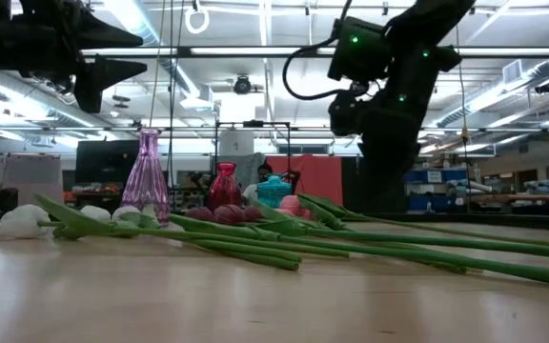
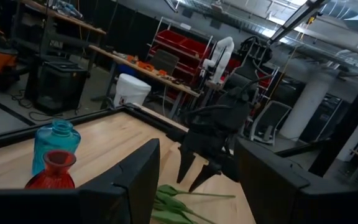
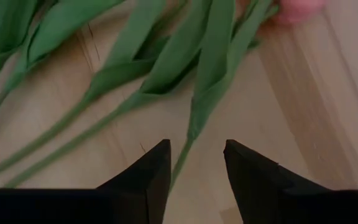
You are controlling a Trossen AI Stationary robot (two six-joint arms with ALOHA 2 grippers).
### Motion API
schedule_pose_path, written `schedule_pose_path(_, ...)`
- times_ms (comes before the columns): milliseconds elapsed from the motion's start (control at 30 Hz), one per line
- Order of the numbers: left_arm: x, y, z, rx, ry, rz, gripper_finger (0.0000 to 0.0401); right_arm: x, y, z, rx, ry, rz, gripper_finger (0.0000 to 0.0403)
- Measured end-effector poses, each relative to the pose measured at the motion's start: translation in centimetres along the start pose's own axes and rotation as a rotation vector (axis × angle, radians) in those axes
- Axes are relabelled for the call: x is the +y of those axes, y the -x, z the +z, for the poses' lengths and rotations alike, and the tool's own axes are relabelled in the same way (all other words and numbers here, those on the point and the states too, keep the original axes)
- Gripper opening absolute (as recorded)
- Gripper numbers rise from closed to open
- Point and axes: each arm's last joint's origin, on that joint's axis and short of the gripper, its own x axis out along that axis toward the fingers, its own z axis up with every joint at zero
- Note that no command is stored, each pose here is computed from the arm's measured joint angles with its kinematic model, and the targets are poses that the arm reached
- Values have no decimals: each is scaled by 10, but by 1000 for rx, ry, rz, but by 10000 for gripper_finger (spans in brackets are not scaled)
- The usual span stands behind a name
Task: Sort flowers into vase by color
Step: Put the pink tulip into the red vase
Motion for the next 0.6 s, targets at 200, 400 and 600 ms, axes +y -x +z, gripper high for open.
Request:
schedule_pose_path(200,1,0,-3,26,-13,10,211,1,-14,-2,60,-5,1,135)
schedule_pose_path(400,1,0,-4,35,-16,14,211,1,-22,-4,80,-5,-6,116)
schedule_pose_path(600,1,0,-4,35,-8,13,211,0,-22,-5,97,-12,-14,33)
